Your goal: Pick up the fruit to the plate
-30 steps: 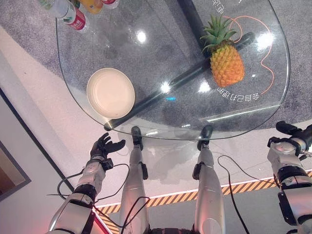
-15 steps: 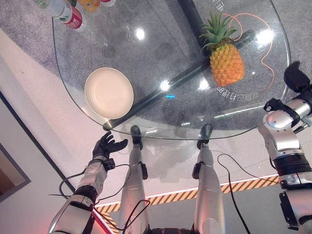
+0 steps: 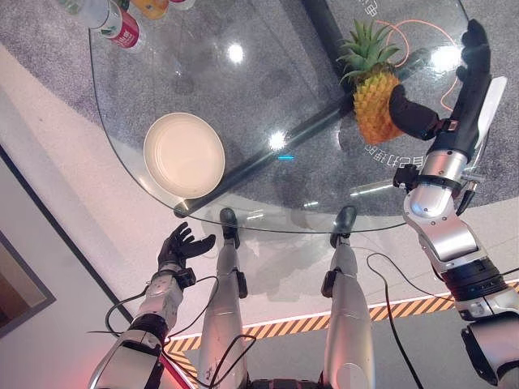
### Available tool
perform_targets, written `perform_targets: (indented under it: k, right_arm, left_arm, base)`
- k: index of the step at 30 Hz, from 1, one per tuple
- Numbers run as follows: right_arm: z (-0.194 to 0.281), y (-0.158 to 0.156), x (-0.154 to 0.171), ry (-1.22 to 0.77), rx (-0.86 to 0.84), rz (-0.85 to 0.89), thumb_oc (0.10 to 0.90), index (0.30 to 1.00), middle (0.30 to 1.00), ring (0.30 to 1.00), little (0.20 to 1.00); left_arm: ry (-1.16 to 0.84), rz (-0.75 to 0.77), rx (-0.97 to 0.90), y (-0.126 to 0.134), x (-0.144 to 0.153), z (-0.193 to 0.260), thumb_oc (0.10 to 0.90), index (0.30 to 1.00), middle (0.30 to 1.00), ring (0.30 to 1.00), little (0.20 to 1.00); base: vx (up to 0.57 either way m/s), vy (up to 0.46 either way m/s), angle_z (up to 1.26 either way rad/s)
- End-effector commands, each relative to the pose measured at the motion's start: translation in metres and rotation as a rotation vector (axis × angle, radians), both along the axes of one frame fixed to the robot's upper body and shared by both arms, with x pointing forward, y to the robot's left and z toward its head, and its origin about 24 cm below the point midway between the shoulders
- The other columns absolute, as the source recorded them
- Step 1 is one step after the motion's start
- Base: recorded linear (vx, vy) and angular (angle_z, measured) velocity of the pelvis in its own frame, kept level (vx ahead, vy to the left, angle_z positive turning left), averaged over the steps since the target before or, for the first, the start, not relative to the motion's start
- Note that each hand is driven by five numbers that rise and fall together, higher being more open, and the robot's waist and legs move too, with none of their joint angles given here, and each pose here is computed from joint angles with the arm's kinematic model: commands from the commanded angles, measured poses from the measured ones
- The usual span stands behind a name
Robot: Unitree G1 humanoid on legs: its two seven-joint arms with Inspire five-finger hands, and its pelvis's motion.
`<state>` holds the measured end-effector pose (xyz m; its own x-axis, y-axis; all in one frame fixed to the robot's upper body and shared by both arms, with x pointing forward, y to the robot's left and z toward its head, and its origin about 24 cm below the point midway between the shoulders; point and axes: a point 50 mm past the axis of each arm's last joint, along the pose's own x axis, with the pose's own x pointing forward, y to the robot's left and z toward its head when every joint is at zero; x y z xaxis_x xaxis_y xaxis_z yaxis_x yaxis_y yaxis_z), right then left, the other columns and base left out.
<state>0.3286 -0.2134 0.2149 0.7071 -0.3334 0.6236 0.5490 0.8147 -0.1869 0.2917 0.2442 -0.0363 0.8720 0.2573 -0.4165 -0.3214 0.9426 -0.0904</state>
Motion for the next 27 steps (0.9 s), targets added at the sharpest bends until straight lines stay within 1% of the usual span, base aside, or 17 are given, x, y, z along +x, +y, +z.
perform_targets:
  k: [1, 8, 13, 22, 27]
  right_arm:
    - [0.031, 0.006, -0.014, -0.146, -0.065, 0.064, 0.800, 0.900, 0.900, 0.900, 0.900]
    - [0.018, 0.010, -0.011, -0.095, -0.072, 0.085, 0.800, 0.900, 0.900, 0.900, 0.900]
    - [0.011, 0.012, -0.008, -0.058, -0.046, 0.101, 0.800, 0.900, 0.900, 0.900, 0.900]
    - [0.001, 0.010, -0.004, 0.006, -0.024, 0.076, 0.800, 0.900, 0.900, 0.900, 0.900]
    - [-0.007, 0.009, 0.001, 0.074, -0.005, 0.064, 0.800, 0.900, 0.900, 0.900, 0.900]
  left_arm:
    - [0.072, 0.085, 0.069, 0.022, -0.024, -0.017, 0.800, 0.900, 0.900, 0.900, 0.900]
    - [0.075, 0.073, 0.069, 0.019, -0.022, -0.016, 0.800, 0.900, 0.900, 0.900, 0.900]
    - [0.077, 0.063, 0.067, 0.018, -0.022, -0.017, 0.800, 0.900, 0.900, 0.900, 0.900]
    - [0.078, 0.056, 0.069, 0.016, -0.021, -0.016, 0.800, 0.900, 0.900, 0.900, 0.900]
    - [0.082, 0.052, 0.071, 0.017, -0.019, -0.015, 0.800, 0.900, 0.900, 0.900, 0.900]
  base:
    - [0.00, 0.000, 0.00]
    - [0.00, 0.000, 0.00]
    - [0.00, 0.000, 0.00]
    - [0.00, 0.000, 0.00]
    - [0.00, 0.000, 0.00]
